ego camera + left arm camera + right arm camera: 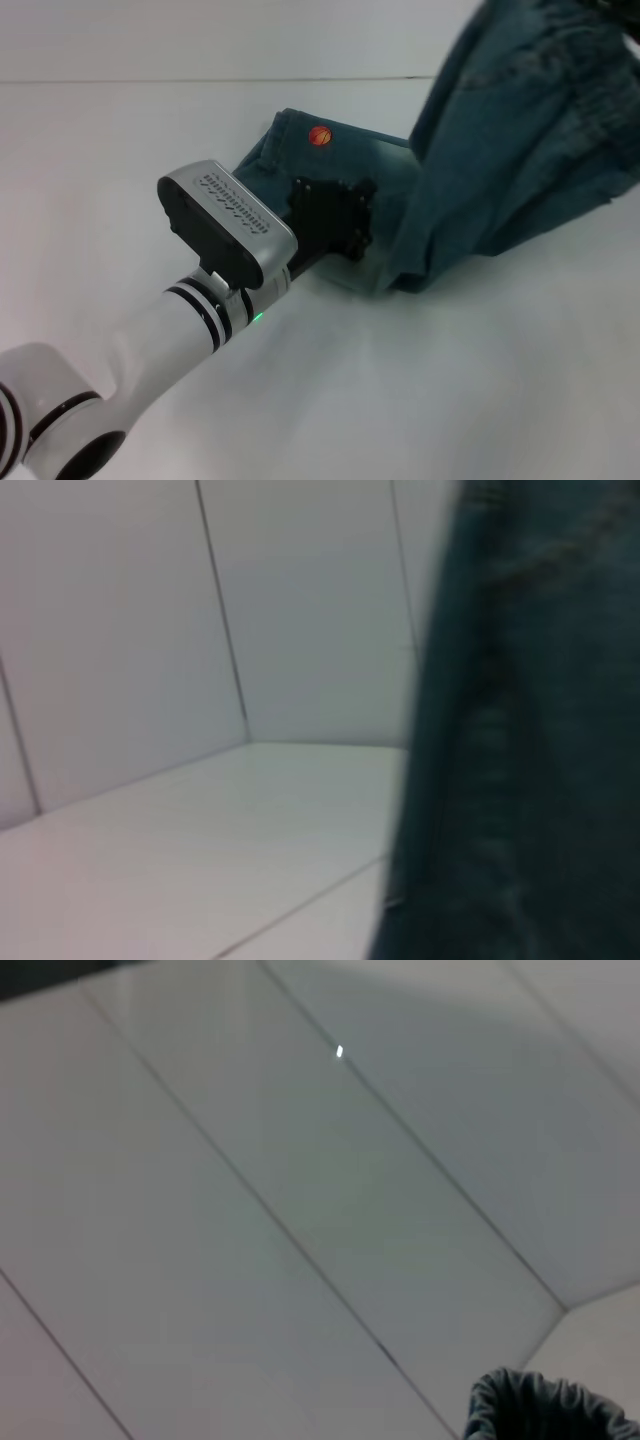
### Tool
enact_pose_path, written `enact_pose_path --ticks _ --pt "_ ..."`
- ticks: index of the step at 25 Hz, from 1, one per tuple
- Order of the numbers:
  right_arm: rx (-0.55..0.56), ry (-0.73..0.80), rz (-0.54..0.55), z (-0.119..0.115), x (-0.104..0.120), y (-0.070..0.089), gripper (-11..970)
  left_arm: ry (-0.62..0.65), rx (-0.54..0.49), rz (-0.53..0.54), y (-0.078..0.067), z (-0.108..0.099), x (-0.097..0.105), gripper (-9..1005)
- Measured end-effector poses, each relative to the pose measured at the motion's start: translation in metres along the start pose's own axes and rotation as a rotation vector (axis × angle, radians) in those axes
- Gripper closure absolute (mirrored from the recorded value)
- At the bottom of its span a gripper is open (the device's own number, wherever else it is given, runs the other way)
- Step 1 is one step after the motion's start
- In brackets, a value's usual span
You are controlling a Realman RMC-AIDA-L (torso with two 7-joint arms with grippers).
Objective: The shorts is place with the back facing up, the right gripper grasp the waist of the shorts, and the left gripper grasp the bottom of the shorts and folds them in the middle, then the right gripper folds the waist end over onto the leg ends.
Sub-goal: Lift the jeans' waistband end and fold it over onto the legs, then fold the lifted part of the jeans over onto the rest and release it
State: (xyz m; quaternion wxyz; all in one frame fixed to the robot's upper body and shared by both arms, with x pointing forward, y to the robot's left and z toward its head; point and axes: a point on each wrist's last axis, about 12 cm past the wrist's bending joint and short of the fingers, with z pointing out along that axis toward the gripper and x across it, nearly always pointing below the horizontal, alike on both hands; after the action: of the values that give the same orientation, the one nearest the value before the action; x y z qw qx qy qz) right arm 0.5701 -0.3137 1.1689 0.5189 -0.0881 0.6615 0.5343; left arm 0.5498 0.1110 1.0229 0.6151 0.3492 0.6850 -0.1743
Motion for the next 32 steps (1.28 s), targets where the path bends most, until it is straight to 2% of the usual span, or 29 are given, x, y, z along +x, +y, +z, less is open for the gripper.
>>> enact_pose_path --ticks 5,6,14,18,21,25,32 --pt "-0.010 0.112 -0.048 0.050 -0.014 0.006 844 -0.011 0.049 -0.006 -0.013 0.001 -0.003 995" --pt "-0.013 0.147 -0.066 0.066 -0.016 0.009 843 -0.020 0.064 -0.008 -0.017 0.002 -0.005 995" --pt "0.021 0.256 -0.122 0.100 -0.020 0.015 837 -0.091 0.169 -0.028 -0.046 -0.002 -0.014 995" --pt "0.034 0.287 -0.134 0.108 -0.019 0.015 833 -0.108 0.177 -0.028 -0.050 -0.006 -0.013 995" --pt "0.054 0.314 -0.144 0.108 -0.018 0.013 831 -0.096 0.096 -0.053 -0.042 -0.015 -0.003 995" --pt "0.073 0.329 -0.147 0.105 -0.015 0.009 828 -0.122 -0.057 -0.108 -0.030 -0.036 0.010 995" --pt "0.102 0.335 -0.140 0.108 -0.006 -0.001 822 -0.171 -0.193 -0.133 -0.025 -0.067 0.023 995"
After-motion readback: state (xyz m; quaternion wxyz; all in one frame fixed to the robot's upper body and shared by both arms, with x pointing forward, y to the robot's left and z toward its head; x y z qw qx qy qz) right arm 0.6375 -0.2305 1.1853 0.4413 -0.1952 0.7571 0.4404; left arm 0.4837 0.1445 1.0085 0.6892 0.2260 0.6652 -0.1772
